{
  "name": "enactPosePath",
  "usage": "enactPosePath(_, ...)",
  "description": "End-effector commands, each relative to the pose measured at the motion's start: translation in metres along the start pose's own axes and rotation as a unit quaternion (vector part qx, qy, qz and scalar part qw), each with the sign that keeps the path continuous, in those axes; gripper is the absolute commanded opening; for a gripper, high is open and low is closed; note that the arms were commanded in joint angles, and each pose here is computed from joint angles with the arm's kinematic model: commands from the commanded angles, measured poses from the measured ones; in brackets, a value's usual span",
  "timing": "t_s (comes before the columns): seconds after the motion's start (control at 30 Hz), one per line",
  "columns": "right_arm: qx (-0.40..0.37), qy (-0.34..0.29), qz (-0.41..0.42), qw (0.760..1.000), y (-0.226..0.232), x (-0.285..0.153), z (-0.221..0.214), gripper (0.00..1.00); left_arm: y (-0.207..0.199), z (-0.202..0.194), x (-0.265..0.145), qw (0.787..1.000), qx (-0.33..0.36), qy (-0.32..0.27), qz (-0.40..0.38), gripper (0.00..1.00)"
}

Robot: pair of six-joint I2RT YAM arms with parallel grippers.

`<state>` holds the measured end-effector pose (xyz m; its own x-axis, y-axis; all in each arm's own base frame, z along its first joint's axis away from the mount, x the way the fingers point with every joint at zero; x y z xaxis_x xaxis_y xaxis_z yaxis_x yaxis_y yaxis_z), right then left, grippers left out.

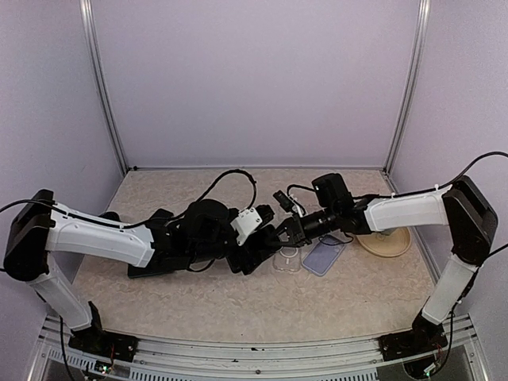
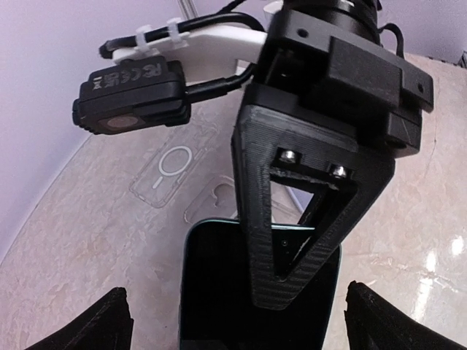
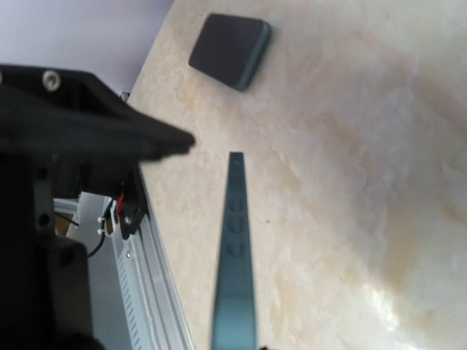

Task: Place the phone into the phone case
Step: Pass from the left arm to the right, then pass from the right arm to the left

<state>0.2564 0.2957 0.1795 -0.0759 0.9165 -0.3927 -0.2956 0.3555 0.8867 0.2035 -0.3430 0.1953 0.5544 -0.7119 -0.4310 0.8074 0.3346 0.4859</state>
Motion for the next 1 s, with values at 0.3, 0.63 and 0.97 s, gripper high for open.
enactPosePath(0.3, -0.124, -0.114, -0.025, 0.985, 0.042, -0.063, 0.015, 0.00, 0.065, 0.023, -0.037, 0.961, -0.257, -0.084, 0.049, 0.99)
enactPosePath(0.63, -0.163, -0.184, -0.037, 0.969, 0.043, -0.099, 0.007, 0.00, 0.084, 0.028, -0.034, 0.942, -0.325, -0.078, -0.003, 0.99)
enactPosePath(0.97, -0.203, -0.226, -0.002, 0.953, 0.061, -0.116, 0.000, 0.00, 0.073, 0.027, -0.014, 0.897, -0.410, -0.119, -0.117, 0.99)
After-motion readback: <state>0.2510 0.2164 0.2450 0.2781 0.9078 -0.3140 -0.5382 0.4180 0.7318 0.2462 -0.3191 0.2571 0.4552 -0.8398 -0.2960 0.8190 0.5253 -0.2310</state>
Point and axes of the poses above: each gripper's point midway between its finger pads, its own x axis out along the fingers, its own y axis along the line the jaws close on, z = x × y, the point moved 9 cm from there along -x, back along the fingers, and after that the axes turned 15 degrees about x, right-handed, at the moved point
